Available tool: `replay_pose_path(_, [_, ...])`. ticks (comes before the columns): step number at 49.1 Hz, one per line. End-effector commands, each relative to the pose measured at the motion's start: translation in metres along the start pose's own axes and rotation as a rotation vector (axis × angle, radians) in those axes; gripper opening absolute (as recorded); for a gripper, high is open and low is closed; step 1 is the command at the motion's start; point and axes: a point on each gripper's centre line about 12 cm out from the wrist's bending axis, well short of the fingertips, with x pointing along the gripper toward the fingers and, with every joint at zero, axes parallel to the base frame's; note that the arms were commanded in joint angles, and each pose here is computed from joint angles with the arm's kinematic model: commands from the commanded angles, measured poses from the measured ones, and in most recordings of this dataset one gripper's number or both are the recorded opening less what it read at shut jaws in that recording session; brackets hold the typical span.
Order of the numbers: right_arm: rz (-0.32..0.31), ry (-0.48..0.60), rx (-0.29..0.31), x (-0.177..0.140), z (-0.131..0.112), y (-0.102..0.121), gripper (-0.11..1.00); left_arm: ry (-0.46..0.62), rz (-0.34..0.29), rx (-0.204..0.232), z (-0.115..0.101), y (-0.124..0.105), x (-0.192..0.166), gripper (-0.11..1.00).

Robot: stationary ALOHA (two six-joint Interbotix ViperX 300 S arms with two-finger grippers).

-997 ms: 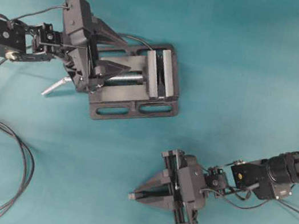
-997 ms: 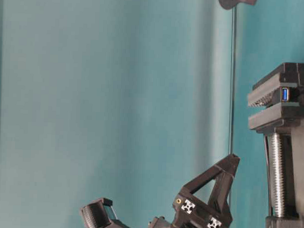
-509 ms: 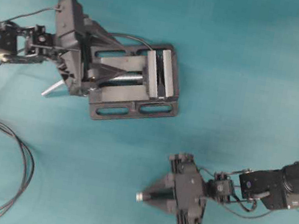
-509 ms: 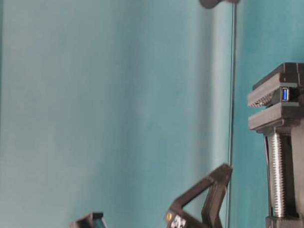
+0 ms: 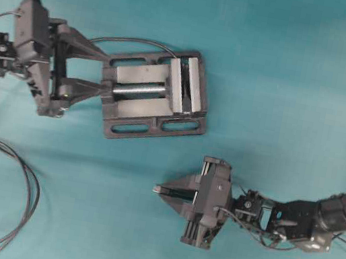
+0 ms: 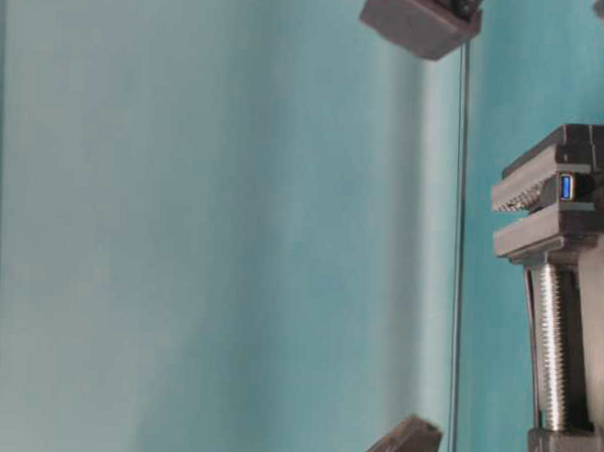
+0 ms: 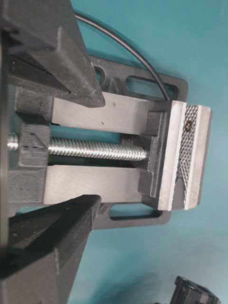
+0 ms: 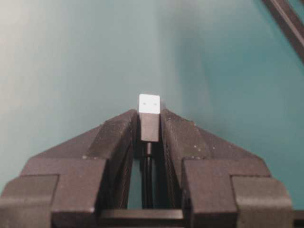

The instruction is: Insert the USB cable into the fixed female connector.

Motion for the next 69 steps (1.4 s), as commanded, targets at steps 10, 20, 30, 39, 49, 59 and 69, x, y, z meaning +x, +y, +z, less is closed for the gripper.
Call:
replay_pose_path(10, [-0.164,-0.052,0.056,0.000,0.013,0.005,0.20,-0.094,-0.017,0.012,0.010,-0.001,-0.027,0.88])
replay_pose_path(20, [-0.344,-0.079,0.104,-0.002,0.023,-0.003,0.20,-0.156,-0.025,0.011,0.014,-0.001,-0.045,0.88])
replay_pose_path(30, [-0.542,-0.124,0.160,-0.005,0.033,-0.012,0.20,-0.179,-0.051,0.016,0.010,-0.005,-0.064,0.88])
replay_pose_path(39, [-0.672,-0.122,0.231,-0.005,0.033,-0.015,0.20,-0.146,-0.094,0.034,0.000,-0.012,-0.079,0.89])
replay_pose_path(49, [-0.806,-0.123,0.293,0.004,0.028,-0.011,0.20,-0.138,-0.101,0.048,-0.016,-0.008,-0.096,0.88])
replay_pose_path(59, [-0.929,-0.133,0.359,0.011,0.032,-0.003,0.20,-0.155,-0.108,0.056,-0.026,-0.006,-0.107,0.89])
replay_pose_path(69, [-0.999,-0.164,0.392,0.011,0.042,0.001,0.20,-0.164,-0.110,0.057,-0.028,-0.006,-0.109,0.88])
